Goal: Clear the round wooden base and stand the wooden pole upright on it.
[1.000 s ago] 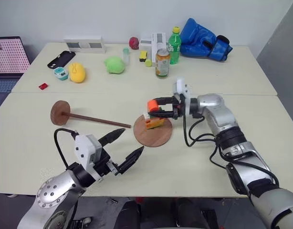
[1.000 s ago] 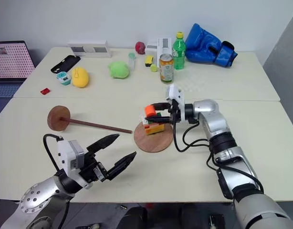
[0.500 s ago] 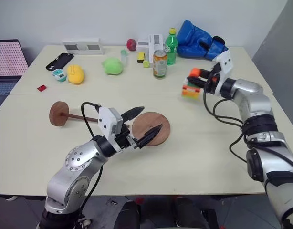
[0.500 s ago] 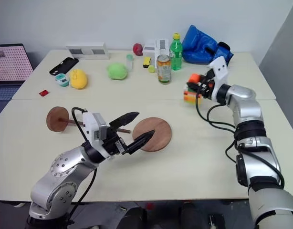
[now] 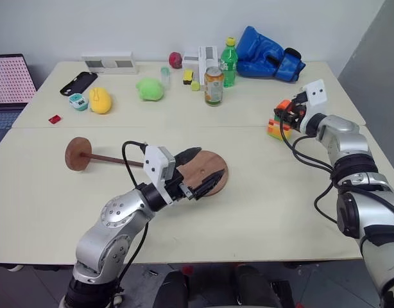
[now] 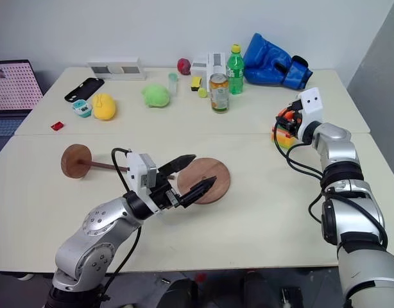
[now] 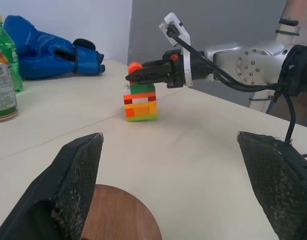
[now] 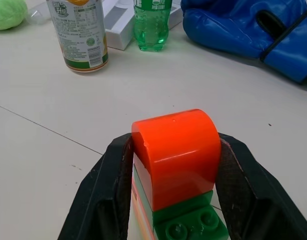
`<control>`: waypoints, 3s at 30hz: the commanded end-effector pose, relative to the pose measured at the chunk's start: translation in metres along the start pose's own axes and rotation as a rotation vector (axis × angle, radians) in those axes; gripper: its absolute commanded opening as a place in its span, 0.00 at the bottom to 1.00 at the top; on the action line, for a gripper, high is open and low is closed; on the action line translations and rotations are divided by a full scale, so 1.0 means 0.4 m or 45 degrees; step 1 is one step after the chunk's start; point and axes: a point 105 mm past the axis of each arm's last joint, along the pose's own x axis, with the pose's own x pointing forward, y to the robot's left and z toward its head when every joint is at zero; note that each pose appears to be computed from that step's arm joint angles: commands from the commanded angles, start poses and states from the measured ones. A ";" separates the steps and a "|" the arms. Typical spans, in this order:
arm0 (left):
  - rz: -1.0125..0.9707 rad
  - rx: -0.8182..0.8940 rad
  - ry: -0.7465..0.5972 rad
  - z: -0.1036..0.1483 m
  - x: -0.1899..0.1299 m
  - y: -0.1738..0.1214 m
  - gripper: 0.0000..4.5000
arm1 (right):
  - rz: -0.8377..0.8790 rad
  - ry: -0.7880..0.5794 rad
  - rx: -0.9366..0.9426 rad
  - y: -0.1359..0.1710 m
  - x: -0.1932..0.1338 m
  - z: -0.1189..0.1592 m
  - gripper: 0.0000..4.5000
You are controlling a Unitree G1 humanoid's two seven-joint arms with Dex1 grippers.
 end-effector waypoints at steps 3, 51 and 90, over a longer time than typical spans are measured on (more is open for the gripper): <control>-0.015 0.029 -0.038 0.023 -0.006 -0.010 1.00 | -0.015 -0.062 0.009 -0.021 -0.011 0.038 0.78; 1.056 -1.276 -0.496 -0.101 -0.293 0.471 0.88 | 1.034 -0.124 -0.132 0.510 -0.296 0.078 1.00; 0.754 -1.175 -0.231 -0.069 -0.247 0.497 0.26 | 0.907 -0.128 -0.106 0.477 -0.288 0.065 1.00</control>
